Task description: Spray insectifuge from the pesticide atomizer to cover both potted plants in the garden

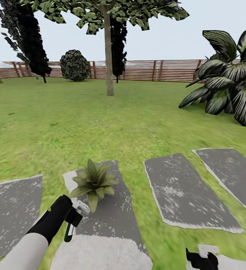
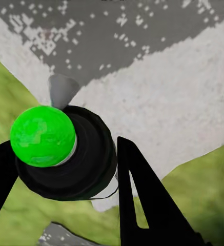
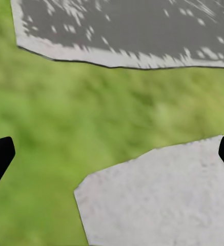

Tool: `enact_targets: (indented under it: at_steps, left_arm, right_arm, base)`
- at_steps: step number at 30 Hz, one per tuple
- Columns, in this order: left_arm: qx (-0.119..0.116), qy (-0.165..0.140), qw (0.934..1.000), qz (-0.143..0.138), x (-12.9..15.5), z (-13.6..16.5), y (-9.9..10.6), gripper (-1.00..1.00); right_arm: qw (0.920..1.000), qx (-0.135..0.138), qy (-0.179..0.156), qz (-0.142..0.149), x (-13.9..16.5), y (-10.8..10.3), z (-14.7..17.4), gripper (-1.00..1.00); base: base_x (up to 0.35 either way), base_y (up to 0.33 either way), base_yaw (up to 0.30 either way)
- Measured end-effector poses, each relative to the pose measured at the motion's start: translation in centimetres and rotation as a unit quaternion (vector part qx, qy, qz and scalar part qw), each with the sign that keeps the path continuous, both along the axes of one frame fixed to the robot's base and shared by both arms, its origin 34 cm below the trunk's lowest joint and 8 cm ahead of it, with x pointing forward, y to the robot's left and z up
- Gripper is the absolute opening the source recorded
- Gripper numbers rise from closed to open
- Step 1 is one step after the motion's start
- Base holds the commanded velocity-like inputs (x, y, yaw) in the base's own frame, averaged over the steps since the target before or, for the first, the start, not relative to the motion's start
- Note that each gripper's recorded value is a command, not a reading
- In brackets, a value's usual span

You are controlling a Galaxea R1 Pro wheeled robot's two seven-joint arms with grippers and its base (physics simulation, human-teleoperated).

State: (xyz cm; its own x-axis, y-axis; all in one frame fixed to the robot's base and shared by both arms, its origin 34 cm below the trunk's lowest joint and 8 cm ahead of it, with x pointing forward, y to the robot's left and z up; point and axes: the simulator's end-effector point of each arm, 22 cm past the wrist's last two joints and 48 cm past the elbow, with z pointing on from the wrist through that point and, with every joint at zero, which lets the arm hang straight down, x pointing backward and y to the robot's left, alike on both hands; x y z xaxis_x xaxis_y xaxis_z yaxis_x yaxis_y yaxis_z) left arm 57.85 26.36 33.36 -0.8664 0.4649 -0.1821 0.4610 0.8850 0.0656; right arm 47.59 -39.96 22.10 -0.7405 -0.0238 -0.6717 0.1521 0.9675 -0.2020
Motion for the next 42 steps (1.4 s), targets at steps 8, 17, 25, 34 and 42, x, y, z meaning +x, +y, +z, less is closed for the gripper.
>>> enact_targets:
  at_steps: [8, 17, 25, 34, 42]
  left_arm:
    - [0.0, 0.001, 1.0, 0.001, 0.0, 0.0, 0.0, -1.0]
    - [-0.005, 0.001, 0.9999, 0.011, 0.0, 0.0, 0.2, -1.0]
    - [-0.012, 0.003, 0.9999, 0.006, -0.2, -0.1, -1.0, -1.0]
    - [-0.016, 0.0, 0.9999, 0.001, 0.0, -0.1, -2.1, -1.0]
    - [-0.016, 0.001, 0.9999, 0.003, 0.0, 0.0, -1.8, -1.0]
  right_arm:
    - [1.0, 0.0, 0.0, 0.0, 0.0, -0.1, 0.0, 1.0]
    - [1.0, 0.001, 0.0, 0.0, 0.0, 0.1, 0.0, 1.0]
    - [1.0, 0.001, 0.0, 0.0, 0.0, 0.1, 0.0, 1.0]
    - [1.0, 0.0, 0.0, 0.0, 0.0, 0.0, 0.0, 1.0]
    - [1.0, 0.001, 0.0, 0.0, 0.0, 0.1, 0.0, 1.0]
  base:
    - [0.045, -0.317, 0.178]
    - [-0.022, -0.177, 0.165]
    - [0.001, -0.006, 0.277]
    - [0.0, -0.23, 0.068]
    - [0.0, -0.274, 0.222]
